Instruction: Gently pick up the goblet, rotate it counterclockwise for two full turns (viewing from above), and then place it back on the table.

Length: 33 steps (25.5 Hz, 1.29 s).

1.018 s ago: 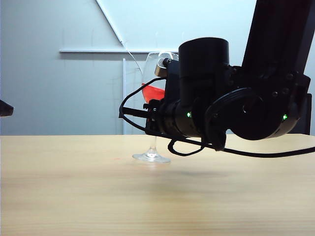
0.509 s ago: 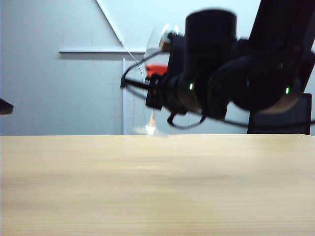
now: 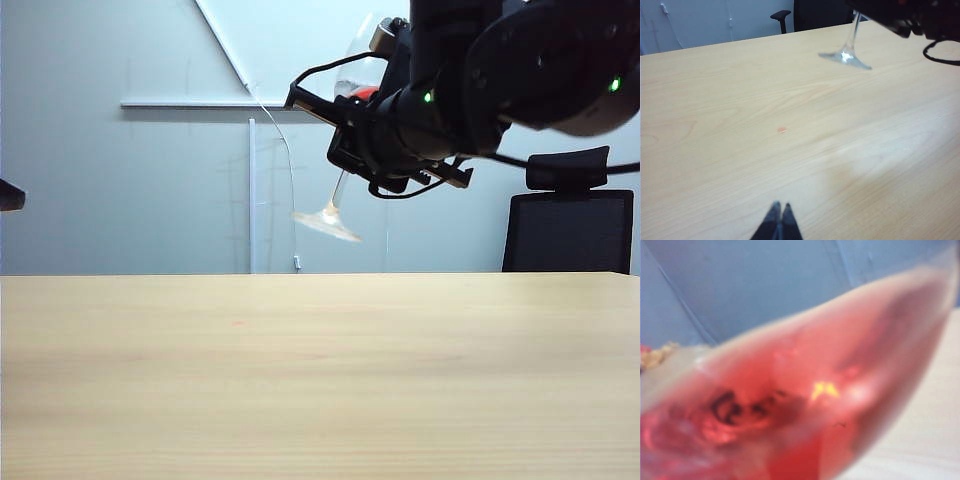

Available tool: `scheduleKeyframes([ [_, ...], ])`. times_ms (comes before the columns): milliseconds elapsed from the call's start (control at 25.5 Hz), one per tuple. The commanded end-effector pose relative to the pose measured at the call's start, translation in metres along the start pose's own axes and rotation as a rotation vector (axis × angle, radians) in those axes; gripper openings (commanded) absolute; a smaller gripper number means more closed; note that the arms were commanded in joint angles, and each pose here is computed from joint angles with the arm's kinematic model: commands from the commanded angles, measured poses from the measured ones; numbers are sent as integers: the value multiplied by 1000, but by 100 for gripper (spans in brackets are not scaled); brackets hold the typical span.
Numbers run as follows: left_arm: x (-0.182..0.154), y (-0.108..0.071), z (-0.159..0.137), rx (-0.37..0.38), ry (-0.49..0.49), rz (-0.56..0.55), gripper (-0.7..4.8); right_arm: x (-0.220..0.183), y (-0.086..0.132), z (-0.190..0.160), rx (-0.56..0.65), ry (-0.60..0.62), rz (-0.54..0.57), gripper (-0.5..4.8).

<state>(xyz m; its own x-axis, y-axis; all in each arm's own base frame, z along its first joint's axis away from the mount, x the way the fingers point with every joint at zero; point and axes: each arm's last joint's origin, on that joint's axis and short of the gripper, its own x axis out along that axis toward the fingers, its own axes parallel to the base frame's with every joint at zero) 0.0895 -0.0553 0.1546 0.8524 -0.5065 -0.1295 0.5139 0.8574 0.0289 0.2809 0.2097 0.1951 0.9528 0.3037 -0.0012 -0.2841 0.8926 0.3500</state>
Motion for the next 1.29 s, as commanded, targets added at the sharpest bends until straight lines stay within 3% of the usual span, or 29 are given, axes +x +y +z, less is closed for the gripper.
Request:
scheduleKeyframes([
  [39, 0, 0, 2, 0, -14, 0, -5, 1, 6, 10, -22, 76, 1, -3],
  [352, 0, 0, 2, 0, -14, 0, -5, 5, 26, 22, -277, 164, -19, -3],
  [548, -2, 0, 4, 0, -36, 0, -5, -6, 56, 22, -570, 85, -56, -3],
  [665, -3, 0, 5, -1, -59, 1, -5, -13, 66, 19, -611, 63, -53, -2],
  [979, -3, 0, 6, -1, -65, 1, -5, -38, 59, 9, -479, -135, -9, -2],
  [1292, -3, 0, 6, -1, -65, 1, -5, -61, 33, 0, -35, -248, 37, -2],
])
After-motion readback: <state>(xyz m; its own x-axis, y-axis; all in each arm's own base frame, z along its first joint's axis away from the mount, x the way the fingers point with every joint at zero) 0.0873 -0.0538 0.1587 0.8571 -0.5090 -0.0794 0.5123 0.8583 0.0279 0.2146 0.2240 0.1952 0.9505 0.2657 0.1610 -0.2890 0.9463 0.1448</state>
